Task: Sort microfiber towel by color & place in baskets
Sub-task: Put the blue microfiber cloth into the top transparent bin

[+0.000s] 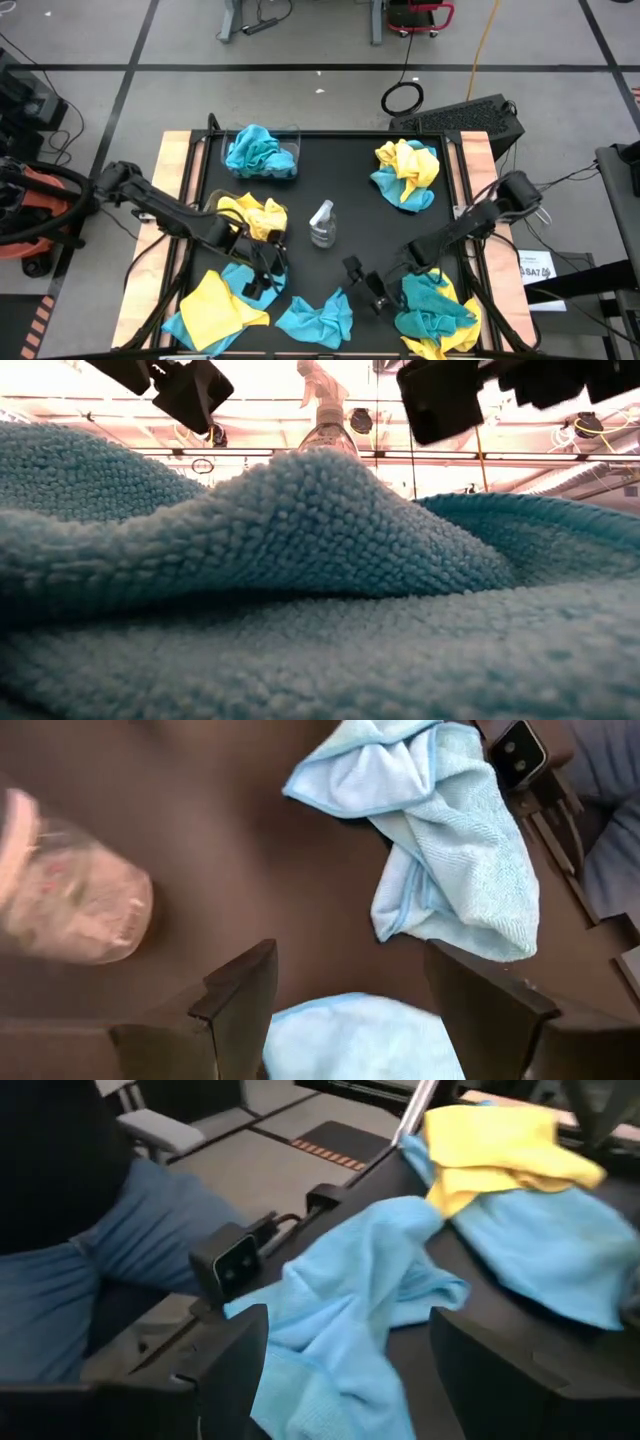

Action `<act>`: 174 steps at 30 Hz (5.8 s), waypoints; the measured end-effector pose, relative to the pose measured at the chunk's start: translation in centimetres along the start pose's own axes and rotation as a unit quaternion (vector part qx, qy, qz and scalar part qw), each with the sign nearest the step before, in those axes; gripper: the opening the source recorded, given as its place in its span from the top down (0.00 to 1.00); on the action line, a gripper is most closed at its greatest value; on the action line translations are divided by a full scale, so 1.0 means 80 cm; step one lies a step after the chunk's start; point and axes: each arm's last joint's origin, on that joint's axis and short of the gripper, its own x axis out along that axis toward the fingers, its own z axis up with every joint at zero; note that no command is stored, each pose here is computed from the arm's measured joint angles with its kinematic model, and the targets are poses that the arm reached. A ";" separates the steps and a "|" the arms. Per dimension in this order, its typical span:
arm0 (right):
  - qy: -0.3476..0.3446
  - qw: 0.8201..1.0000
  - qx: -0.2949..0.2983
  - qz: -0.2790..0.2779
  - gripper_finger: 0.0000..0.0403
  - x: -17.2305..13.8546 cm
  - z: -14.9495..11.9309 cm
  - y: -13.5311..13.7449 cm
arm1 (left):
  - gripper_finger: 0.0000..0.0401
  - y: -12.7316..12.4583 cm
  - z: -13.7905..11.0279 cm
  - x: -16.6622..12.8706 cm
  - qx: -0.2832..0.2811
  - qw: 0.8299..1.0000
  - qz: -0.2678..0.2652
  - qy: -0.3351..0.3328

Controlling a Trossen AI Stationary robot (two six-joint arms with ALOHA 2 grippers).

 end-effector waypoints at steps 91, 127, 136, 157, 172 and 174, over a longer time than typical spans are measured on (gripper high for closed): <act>-0.025 0.930 -0.260 -0.259 0.99 -0.026 0.118 0.012 | 0.08 -0.020 0.065 0.052 -0.073 0.951 0.060 -0.294; 0.113 0.948 -0.148 -0.257 0.81 -0.048 0.079 0.083 | 0.99 -0.029 0.101 -0.113 0.043 0.935 0.304 -0.178; 0.130 0.953 -0.107 -0.252 0.69 -0.051 0.069 0.093 | 0.99 -0.006 0.097 -0.166 0.035 0.890 0.442 -0.111; 0.140 0.954 -0.075 -0.254 0.68 -0.054 0.064 0.097 | 0.99 0.112 0.050 -0.223 -0.045 0.810 0.582 0.061; 0.135 0.955 -0.062 -0.256 0.68 -0.053 0.064 0.097 | 0.97 0.208 0.005 -0.250 -0.175 0.759 0.608 0.152; 0.135 0.955 -0.062 -0.256 0.68 -0.053 0.064 0.097 | 0.97 0.219 0.000 -0.249 -0.189 0.761 0.600 0.160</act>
